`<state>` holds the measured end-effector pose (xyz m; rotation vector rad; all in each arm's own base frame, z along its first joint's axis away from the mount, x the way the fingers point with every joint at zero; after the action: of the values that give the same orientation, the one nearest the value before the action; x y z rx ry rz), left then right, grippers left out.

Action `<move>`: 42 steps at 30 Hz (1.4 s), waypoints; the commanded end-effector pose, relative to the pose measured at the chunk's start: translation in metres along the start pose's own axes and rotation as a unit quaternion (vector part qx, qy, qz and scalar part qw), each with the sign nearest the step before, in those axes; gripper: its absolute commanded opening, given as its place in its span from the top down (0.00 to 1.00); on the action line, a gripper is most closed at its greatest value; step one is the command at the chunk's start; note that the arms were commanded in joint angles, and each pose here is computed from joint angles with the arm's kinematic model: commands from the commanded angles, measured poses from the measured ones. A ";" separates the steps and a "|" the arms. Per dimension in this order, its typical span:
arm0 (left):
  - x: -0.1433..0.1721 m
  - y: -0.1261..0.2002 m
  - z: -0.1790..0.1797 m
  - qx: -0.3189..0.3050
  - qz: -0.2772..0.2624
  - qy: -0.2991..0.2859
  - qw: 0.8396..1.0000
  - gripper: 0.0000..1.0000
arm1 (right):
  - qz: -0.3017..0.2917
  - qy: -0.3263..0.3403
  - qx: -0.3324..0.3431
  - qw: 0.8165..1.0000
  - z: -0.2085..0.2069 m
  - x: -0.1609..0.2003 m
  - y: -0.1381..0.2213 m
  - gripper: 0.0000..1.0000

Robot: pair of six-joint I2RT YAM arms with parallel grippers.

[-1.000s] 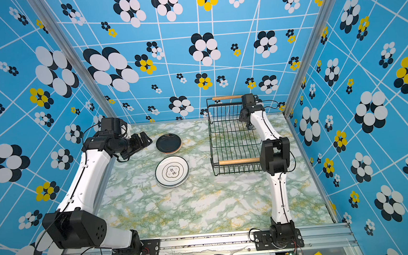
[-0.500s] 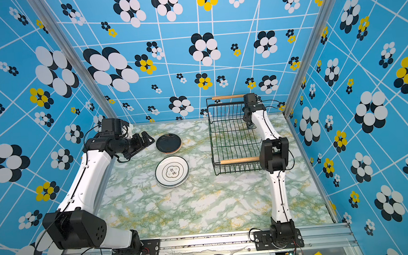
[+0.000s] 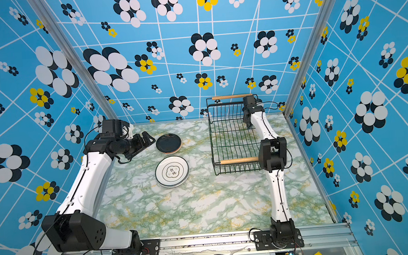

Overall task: Unload the plates from the dish rack
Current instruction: Pick up the plate from the dish rack.

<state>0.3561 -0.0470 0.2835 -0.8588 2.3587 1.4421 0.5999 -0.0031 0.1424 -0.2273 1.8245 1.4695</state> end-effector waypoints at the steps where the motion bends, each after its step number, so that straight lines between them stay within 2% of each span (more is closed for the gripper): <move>1: 0.004 -0.007 0.002 -0.007 0.004 0.006 1.000 0.01 | -0.016 -0.002 0.003 1.000 0.000 -0.006 -0.003 0.73; 5: 0.004 -0.011 0.005 -0.016 -0.007 0.003 1.000 0.01 | -0.024 0.003 0.005 1.000 -0.001 -0.006 -0.001 0.83; 9: 0.002 -0.014 0.008 -0.021 -0.017 0.005 1.000 0.01 | -0.028 0.008 0.002 1.000 -0.003 -0.006 0.005 0.88; 15: 0.000 -0.029 0.010 -0.025 0.009 0.006 1.000 0.01 | -0.034 0.018 -0.010 0.999 -0.006 -0.010 0.023 0.98; 23: -0.004 -0.048 0.006 -0.012 0.036 0.000 0.999 0.01 | -0.057 0.000 -0.033 0.998 -0.019 -0.017 0.068 0.99; 28: -0.006 -0.052 -0.012 0.044 0.026 -0.015 0.999 0.01 | -0.084 -0.036 -0.100 0.991 -0.020 -0.015 0.107 1.00; 32: -0.007 -0.054 -0.034 0.065 0.026 -0.042 0.997 0.01 | -0.122 -0.077 -0.169 0.975 -0.019 -0.012 0.140 0.99; 35: -0.007 -0.057 -0.052 0.084 0.029 -0.056 0.995 0.01 | -0.125 -0.122 -0.232 0.957 -0.016 -0.004 0.159 0.98; 42: -0.013 -0.064 -0.102 0.153 0.018 -0.087 0.984 0.01 | -0.060 -0.208 -0.383 0.898 0.016 0.015 0.194 0.99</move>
<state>0.4032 -0.1339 0.2764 -0.6120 2.4027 1.1912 0.4884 0.0466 0.2548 -0.3762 1.0859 1.7596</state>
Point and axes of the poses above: each gripper's point midway between its finger pads, its own y axis back along the fingers, its own z axis along the line the jaws close on, x = y × z, the point moved 4 cm from there along y, back along the fingers, and after that the axes turned 4 degrees about -y, right-handed, at the moved point
